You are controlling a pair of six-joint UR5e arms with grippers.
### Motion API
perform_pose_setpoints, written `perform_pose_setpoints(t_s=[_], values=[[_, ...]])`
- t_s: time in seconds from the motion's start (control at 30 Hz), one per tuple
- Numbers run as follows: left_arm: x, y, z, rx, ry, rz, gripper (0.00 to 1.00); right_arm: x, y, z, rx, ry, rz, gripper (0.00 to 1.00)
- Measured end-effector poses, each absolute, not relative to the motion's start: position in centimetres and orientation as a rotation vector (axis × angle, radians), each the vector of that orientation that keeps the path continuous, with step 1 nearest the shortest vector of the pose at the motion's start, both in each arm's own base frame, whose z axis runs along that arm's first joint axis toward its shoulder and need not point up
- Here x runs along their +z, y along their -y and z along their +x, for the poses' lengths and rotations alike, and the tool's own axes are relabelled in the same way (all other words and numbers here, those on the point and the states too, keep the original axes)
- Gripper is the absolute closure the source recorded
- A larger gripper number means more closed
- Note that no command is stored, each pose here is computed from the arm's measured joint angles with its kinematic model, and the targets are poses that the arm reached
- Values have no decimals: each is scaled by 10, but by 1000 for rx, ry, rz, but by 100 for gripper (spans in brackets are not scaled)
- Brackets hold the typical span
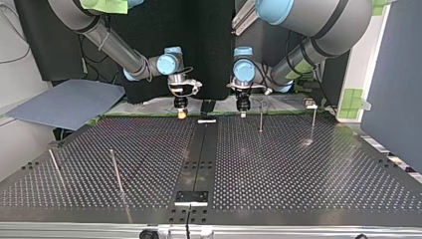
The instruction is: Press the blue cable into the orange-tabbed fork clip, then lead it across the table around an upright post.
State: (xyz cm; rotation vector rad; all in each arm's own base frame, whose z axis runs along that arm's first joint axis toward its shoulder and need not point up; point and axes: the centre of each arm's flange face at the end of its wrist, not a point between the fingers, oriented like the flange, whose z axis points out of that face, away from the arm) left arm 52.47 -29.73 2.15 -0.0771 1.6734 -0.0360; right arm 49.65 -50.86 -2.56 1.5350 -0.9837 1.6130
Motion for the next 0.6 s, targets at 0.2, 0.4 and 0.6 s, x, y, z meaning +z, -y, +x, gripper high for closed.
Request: perform_pose_setpoints(t_s=[0.2, 0.4, 0.6], values=[[21, 296, 524, -34, -1679, -88, 100, -26, 508, 497, 1612, 984, 1536, 100], [22, 297, 524, -25, -1684, -84, 100, -23, 509, 496, 1605, 983, 1534, 100], [36, 301, 526, -15, -1691, -66, 100, 0, 514, 495, 1590, 986, 1514, 100]])
